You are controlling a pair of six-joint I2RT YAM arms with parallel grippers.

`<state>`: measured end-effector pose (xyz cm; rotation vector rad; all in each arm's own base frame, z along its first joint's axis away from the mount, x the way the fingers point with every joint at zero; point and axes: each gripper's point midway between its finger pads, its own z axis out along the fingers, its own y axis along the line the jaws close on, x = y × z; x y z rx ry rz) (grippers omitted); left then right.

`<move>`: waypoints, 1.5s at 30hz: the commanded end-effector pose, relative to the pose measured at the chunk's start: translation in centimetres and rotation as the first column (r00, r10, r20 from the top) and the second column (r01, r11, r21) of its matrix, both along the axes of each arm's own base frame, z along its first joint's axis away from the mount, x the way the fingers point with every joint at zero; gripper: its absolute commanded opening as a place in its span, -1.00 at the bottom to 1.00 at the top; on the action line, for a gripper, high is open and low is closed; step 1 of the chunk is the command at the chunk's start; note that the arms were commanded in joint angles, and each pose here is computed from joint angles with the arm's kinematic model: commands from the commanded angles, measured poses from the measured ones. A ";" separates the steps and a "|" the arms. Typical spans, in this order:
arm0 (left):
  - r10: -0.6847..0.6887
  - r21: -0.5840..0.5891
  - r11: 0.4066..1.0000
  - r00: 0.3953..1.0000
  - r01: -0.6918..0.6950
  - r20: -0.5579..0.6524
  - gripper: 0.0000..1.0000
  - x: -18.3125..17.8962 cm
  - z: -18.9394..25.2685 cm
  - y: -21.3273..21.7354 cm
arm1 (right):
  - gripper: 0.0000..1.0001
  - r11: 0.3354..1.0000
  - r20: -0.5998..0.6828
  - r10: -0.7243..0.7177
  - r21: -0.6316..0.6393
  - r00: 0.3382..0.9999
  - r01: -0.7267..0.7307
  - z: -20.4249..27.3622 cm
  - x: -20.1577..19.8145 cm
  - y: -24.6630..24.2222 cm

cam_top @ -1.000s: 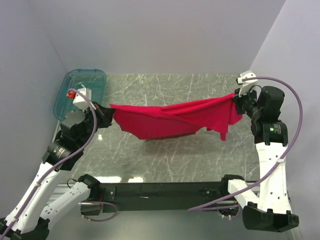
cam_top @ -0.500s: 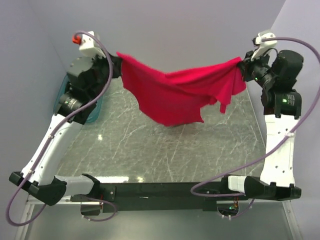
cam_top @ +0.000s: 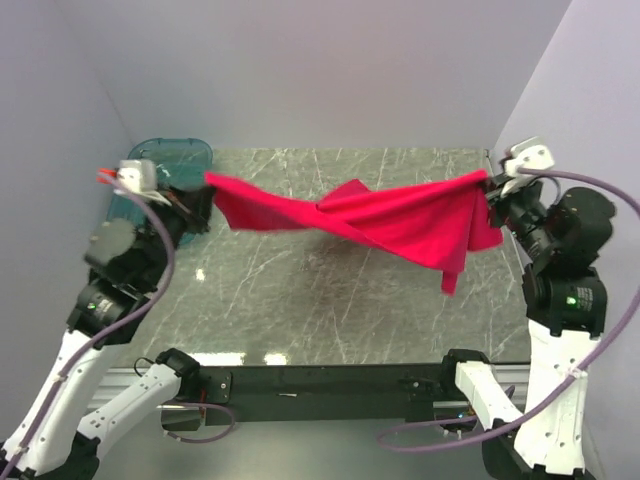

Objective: Fold and stack the t-shirts
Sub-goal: Flatten the tshirt out

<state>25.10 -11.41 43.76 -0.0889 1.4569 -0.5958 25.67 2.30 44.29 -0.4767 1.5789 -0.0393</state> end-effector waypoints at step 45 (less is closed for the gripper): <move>0.062 0.053 0.998 0.782 -0.037 -0.620 0.75 1.4 -26.6 -1.7 | -0.97 0.663 -0.830 0.428 0.019 0.358 -0.749 -38.0 -4.9 20.8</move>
